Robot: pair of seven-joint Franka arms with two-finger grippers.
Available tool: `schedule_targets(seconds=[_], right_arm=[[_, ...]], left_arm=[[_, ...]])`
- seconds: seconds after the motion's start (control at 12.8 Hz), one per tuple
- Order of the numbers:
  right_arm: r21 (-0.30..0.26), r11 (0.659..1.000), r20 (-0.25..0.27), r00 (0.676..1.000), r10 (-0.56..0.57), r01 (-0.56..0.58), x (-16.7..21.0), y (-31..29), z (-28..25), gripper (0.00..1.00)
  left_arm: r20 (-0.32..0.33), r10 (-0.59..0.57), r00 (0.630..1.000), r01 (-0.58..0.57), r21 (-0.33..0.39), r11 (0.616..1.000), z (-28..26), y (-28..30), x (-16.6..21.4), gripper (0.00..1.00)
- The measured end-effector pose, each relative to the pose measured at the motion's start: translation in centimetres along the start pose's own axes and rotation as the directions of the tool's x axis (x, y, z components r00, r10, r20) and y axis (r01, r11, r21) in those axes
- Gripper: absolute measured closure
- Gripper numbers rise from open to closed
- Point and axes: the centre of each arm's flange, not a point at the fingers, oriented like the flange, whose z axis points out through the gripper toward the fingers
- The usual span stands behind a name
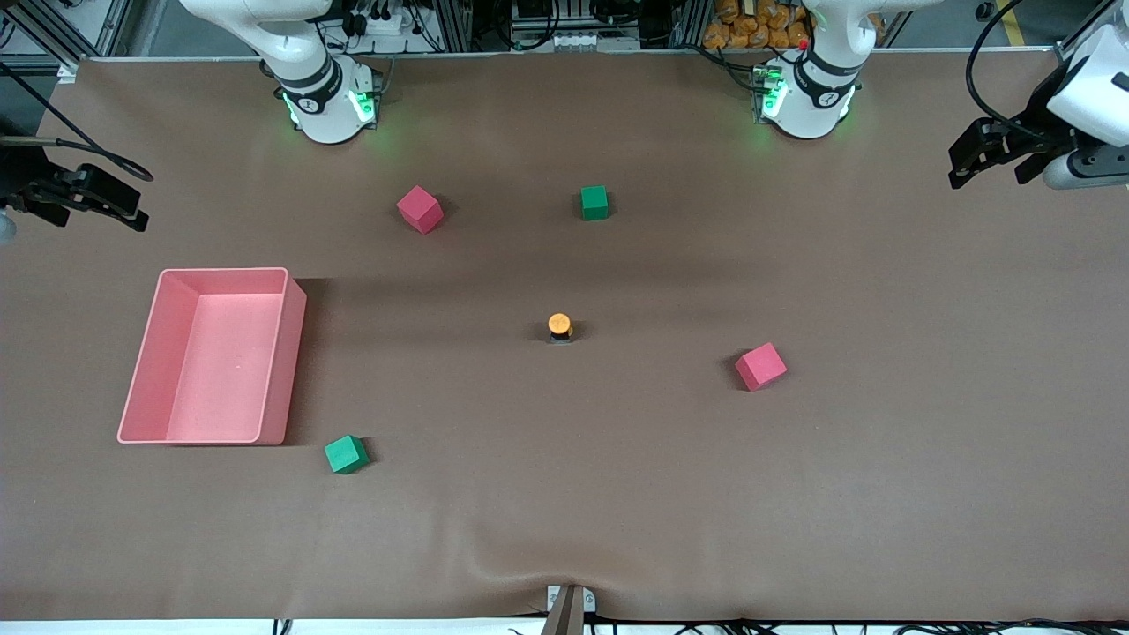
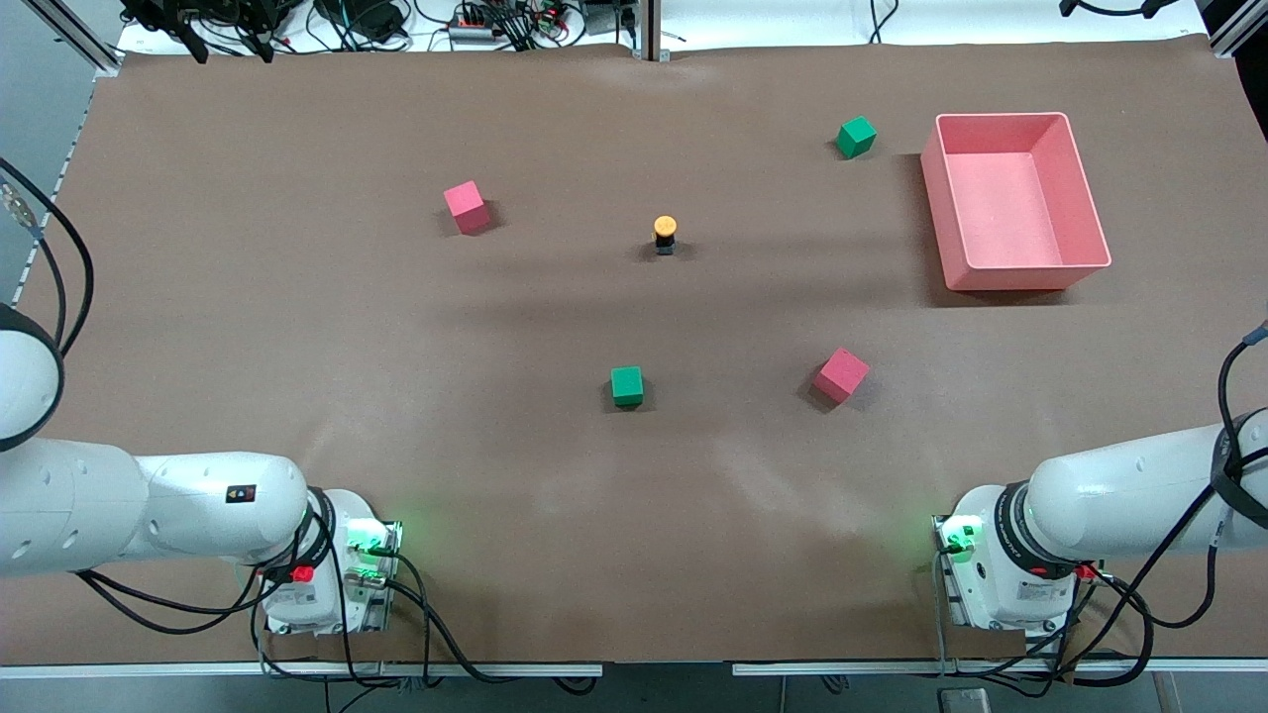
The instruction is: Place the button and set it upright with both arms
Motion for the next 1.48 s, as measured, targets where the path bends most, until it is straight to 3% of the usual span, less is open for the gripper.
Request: schedule_targets(seconds=[1.48], right_arm=[[0.0, 1.0, 0.006, 1.0, 0.005, -0.005, 0.0, 0.3, 0.1, 0.0]], left_arm=[[-0.013, -0.078, 0.997, 0.078, -0.013, 0.997, -1.0, -4.2, 0.6, 0.22]])
